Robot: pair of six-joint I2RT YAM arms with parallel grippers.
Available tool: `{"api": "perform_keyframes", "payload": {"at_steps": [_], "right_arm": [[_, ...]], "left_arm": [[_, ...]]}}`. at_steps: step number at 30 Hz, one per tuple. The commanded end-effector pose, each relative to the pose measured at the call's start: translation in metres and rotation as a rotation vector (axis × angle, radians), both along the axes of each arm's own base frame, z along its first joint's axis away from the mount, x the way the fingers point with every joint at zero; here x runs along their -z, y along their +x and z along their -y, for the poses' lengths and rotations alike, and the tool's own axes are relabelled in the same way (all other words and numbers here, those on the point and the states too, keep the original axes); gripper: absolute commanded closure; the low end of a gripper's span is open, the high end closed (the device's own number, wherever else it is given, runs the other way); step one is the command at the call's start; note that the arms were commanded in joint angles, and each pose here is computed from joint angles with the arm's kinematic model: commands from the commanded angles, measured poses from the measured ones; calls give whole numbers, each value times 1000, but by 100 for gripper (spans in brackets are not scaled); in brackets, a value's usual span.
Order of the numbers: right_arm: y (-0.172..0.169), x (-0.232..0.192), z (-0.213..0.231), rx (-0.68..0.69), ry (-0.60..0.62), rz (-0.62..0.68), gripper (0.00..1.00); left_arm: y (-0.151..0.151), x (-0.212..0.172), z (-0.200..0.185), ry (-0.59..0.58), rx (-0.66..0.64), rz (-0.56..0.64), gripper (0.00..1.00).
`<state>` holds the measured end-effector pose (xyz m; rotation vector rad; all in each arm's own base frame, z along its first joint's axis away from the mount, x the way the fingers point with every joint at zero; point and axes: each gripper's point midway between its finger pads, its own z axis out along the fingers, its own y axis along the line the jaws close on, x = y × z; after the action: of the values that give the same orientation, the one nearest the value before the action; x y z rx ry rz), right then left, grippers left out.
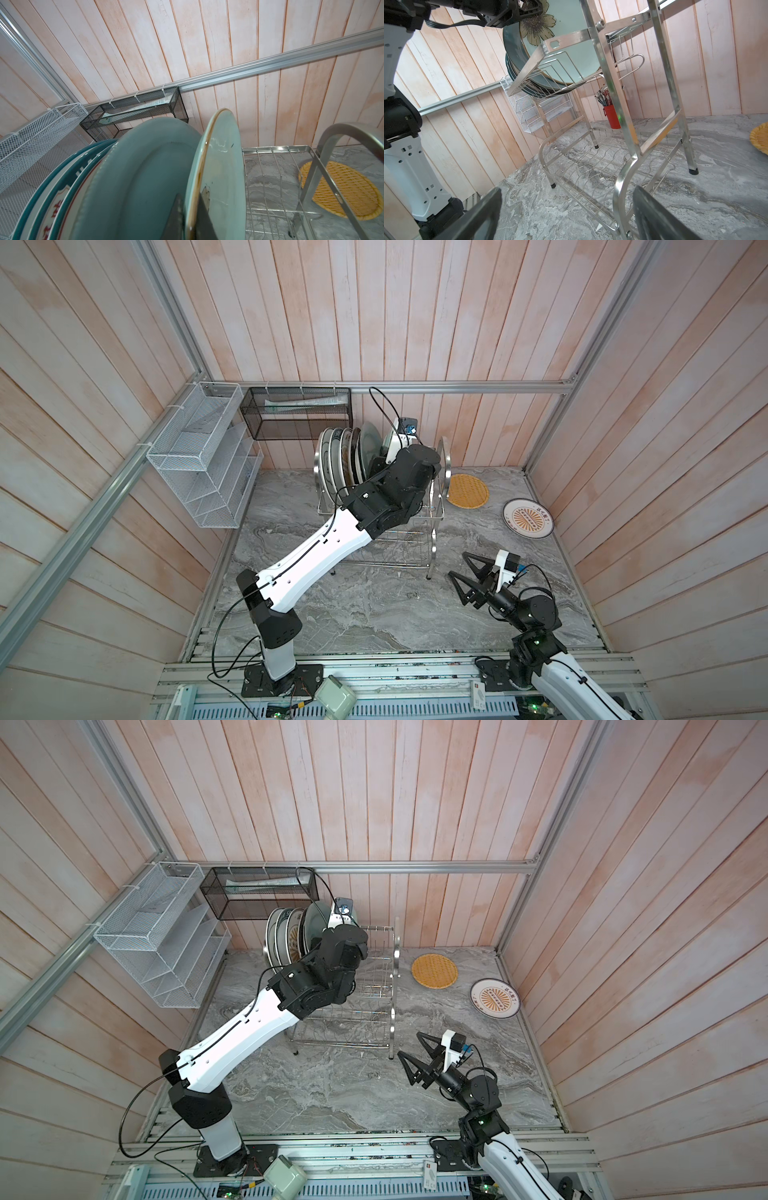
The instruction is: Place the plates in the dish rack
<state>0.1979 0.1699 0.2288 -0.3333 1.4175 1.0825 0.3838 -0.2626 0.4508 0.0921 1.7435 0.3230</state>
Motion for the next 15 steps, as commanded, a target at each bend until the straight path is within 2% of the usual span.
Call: {"api": "perform_keyframes", "payload": {"at_steps": [1, 4, 15], "right_arm": [[-1, 24, 1, 11, -17, -25, 2], [0, 24, 1, 15, -18, -27, 2], [1, 25, 1, 13, -20, -34, 2]], "left_arm": [[-4, -24, -6, -91, -6, 49, 100], [-8, -23, -2, -120, 8, 45, 100], [-22, -26, 16, -70, 5, 44, 100]]}}
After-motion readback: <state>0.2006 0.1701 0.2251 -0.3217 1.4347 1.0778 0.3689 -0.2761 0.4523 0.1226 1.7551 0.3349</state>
